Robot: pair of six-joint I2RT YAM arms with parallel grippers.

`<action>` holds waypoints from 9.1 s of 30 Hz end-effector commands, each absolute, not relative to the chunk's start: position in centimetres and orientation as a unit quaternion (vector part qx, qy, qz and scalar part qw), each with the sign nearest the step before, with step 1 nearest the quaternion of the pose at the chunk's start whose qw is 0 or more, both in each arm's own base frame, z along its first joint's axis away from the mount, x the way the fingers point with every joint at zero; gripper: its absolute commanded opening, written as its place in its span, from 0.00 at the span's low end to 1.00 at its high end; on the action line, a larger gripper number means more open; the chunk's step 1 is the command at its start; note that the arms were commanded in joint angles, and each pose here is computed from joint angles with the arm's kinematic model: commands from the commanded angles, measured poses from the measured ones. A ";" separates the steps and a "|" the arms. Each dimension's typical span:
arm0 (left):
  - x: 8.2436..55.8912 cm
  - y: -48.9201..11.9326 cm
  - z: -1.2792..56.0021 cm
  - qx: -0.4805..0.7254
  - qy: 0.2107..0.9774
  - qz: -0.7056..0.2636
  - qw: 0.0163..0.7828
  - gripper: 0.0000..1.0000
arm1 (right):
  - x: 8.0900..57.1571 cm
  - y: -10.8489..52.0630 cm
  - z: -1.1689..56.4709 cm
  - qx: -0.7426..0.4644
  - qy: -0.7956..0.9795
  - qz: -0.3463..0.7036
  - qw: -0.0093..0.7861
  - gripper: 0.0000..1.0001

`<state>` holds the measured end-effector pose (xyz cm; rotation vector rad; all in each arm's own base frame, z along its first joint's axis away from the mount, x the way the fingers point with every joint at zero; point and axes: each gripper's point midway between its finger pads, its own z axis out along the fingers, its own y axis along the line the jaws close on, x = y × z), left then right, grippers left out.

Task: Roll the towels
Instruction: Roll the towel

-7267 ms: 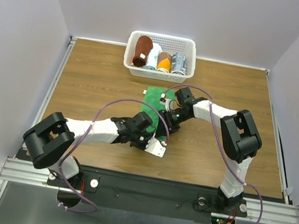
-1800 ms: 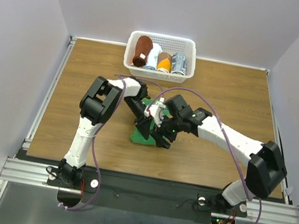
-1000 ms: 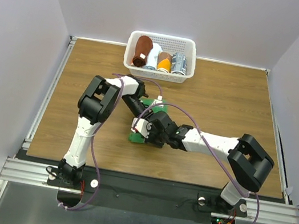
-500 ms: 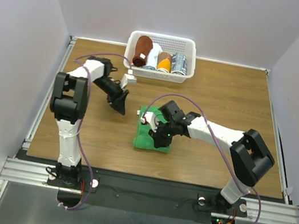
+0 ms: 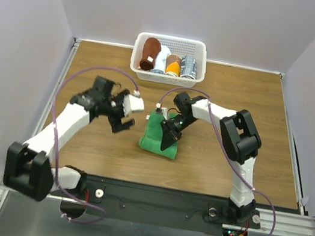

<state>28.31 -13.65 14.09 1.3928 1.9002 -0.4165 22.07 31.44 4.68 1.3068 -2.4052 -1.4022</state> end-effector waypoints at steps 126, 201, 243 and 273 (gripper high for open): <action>34.2 -10.8 23.3 0.433 0.735 -0.117 0.508 0.99 | 17.1 29.7 4.2 0.441 -0.770 -0.454 0.080 0.00; 18.0 -24.6 1.4 0.608 0.700 -0.373 -0.040 0.12 | 28.7 17.7 20.0 0.437 -0.814 -0.264 -0.277 0.96; 27.9 -21.3 3.5 0.521 0.767 -0.367 0.070 0.57 | 18.9 28.1 2.5 0.658 -0.695 -0.197 -0.214 0.01; 20.4 -25.2 9.7 0.728 0.529 -0.051 0.433 0.78 | 20.8 28.0 1.4 0.385 -0.772 -0.504 0.019 0.01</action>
